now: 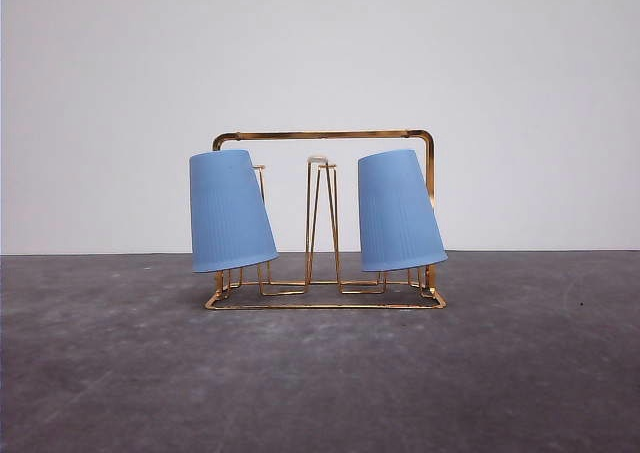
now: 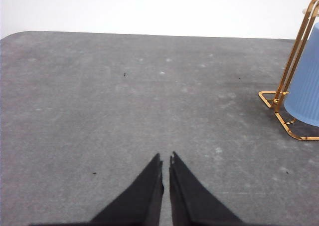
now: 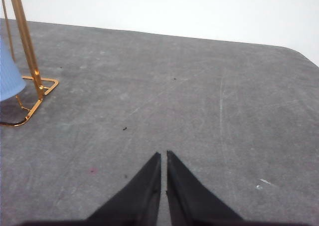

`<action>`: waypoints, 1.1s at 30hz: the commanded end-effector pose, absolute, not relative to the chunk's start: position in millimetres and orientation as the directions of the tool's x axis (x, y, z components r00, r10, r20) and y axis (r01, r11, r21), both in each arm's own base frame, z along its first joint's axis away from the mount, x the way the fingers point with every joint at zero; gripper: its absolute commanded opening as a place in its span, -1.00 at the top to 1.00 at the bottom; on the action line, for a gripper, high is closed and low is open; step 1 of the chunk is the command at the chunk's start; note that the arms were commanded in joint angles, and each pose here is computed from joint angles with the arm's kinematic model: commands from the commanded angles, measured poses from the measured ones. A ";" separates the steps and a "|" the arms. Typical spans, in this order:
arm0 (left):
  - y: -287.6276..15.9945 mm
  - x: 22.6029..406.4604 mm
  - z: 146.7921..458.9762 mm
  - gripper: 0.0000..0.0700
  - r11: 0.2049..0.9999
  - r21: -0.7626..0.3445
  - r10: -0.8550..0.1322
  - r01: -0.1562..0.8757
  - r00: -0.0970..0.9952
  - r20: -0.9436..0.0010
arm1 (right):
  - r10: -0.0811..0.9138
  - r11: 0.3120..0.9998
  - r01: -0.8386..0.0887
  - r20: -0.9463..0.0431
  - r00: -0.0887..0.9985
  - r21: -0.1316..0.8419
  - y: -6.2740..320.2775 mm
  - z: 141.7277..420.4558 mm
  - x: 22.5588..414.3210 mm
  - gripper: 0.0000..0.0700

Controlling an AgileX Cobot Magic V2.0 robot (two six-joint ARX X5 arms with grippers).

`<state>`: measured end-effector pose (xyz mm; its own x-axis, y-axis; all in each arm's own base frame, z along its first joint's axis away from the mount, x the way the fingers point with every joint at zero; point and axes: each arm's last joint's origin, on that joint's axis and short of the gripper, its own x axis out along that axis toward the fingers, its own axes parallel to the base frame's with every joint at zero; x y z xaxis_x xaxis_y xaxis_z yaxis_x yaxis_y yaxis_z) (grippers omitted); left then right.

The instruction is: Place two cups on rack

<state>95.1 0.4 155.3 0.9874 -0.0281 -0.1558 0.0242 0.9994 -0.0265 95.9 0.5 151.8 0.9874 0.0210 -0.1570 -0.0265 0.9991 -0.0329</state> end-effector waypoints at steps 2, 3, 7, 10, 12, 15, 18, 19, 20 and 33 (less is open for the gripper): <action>0.8 95.6 149.6 0.99 0.999 -0.034 -0.021 0.016 0.984 -0.176 | 0.018 0.999 -0.023 -0.146 0.989 -0.030 0.5 152.3 96.2 0.95; 0.7 95.7 149.6 0.99 0.999 -0.034 -0.021 0.016 0.984 -0.176 | 0.018 0.999 -0.023 -0.146 0.989 -0.030 0.5 152.3 96.2 0.95; 0.8 95.7 149.6 0.99 0.999 -0.034 -0.021 0.015 0.984 -0.176 | 0.018 0.999 -0.023 -0.146 0.989 -0.030 0.5 152.3 96.2 0.95; 0.8 95.7 149.6 0.99 0.999 -0.034 -0.021 0.015 0.984 -0.176 | 0.018 0.999 -0.023 -0.146 0.989 -0.031 0.5 152.3 96.2 0.95; 0.8 95.6 149.6 0.99 0.999 -0.034 -0.021 0.016 0.984 -0.176 | 0.018 0.999 -0.023 -0.146 0.989 -0.030 0.5 152.3 96.2 0.95; 0.8 95.6 149.6 0.99 0.999 -0.034 -0.021 0.016 0.984 -0.176 | 0.018 0.999 -0.023 -0.146 0.989 -0.030 0.5 152.3 96.2 0.95; 0.8 95.7 149.6 0.99 0.999 -0.034 -0.021 0.015 0.984 -0.176 | 0.018 0.999 -0.023 -0.146 0.989 -0.030 0.5 152.3 96.2 0.95; 0.7 95.7 149.6 0.99 0.999 -0.034 -0.021 0.016 0.984 -0.176 | 0.018 0.999 -0.023 -0.146 0.989 -0.031 0.5 152.3 96.2 0.95; 0.8 95.6 149.6 0.99 0.999 -0.034 -0.021 0.016 0.984 -0.176 | 0.018 0.999 -0.023 -0.146 0.989 -0.030 0.5 152.3 96.2 0.95; 0.8 95.7 149.6 0.99 0.999 -0.034 -0.021 0.015 0.984 -0.176 | 0.018 0.999 -0.023 -0.146 0.989 -0.030 0.5 152.3 96.2 0.95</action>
